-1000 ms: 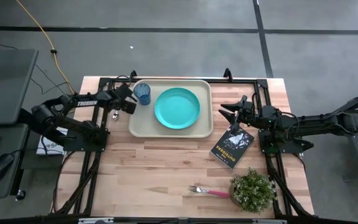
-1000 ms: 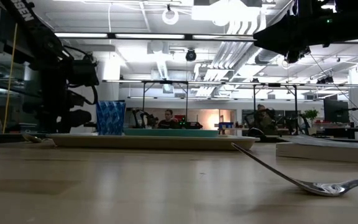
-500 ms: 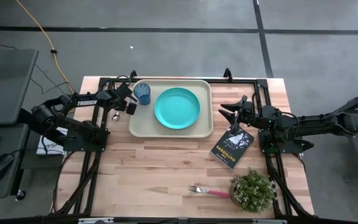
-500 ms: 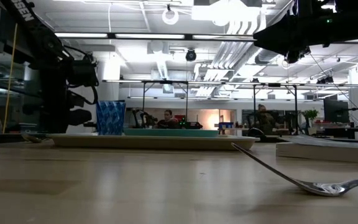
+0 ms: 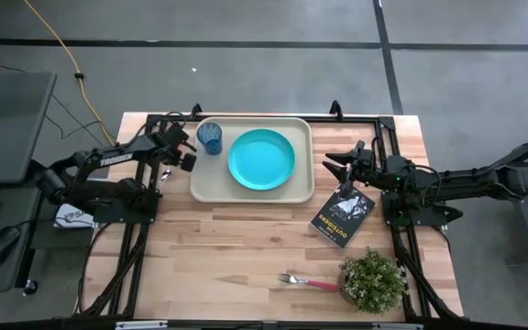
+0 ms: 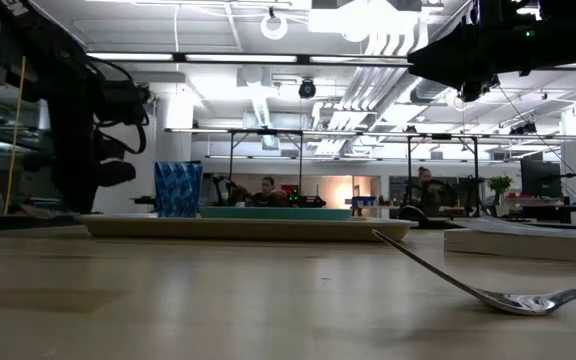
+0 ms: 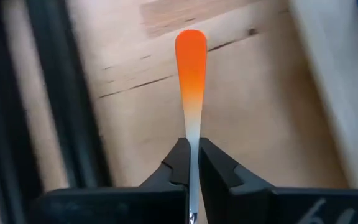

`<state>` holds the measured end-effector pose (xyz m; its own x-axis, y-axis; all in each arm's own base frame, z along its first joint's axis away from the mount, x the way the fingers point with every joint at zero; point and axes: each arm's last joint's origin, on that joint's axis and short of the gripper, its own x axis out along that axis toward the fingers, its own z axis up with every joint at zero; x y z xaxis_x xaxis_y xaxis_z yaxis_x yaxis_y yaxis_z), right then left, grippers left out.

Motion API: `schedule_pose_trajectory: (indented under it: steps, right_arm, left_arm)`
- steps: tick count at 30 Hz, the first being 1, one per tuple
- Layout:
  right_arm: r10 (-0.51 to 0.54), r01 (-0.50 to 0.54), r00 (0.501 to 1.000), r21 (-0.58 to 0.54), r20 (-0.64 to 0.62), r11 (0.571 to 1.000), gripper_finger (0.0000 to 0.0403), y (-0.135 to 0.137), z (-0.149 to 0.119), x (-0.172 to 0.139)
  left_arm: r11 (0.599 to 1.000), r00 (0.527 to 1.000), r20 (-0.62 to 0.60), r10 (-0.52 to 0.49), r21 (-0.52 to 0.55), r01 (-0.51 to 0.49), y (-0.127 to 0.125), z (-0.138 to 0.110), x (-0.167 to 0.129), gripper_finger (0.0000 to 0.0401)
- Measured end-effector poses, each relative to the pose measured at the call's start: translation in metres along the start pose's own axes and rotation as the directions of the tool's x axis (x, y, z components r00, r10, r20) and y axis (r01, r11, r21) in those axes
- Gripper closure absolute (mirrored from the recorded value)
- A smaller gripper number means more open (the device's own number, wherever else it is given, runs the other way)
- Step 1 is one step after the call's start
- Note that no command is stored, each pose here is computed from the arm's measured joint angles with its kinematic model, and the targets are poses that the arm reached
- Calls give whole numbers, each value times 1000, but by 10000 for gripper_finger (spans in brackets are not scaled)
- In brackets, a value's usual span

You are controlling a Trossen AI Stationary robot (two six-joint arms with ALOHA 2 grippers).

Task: Pick and place plate/cup/fork/spoon on tray
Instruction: Put the orange spoon on the white tray beside the light blue plate

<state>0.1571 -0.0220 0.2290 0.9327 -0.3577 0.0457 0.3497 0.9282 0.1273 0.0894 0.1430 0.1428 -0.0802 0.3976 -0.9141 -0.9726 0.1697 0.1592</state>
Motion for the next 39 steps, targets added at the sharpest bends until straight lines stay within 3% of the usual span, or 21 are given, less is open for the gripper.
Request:
schedule_pose_trajectory:
  steps: [11,20,39]
  right_arm:
    - [1,-1,1000,0,8,1000,274,0,1,0]
    - [1,-1,1000,1,8,1000,274,0,1,0]
    - [1,-1,1000,2,8,1000,274,0,1,0]
  left_arm:
    - [994,974,215,-67,-73,84,10,2,-34,401]
    - [986,944,315,-102,-92,137,15,1,-49,401]
    - [985,937,333,-109,-88,146,16,1,-52,401]
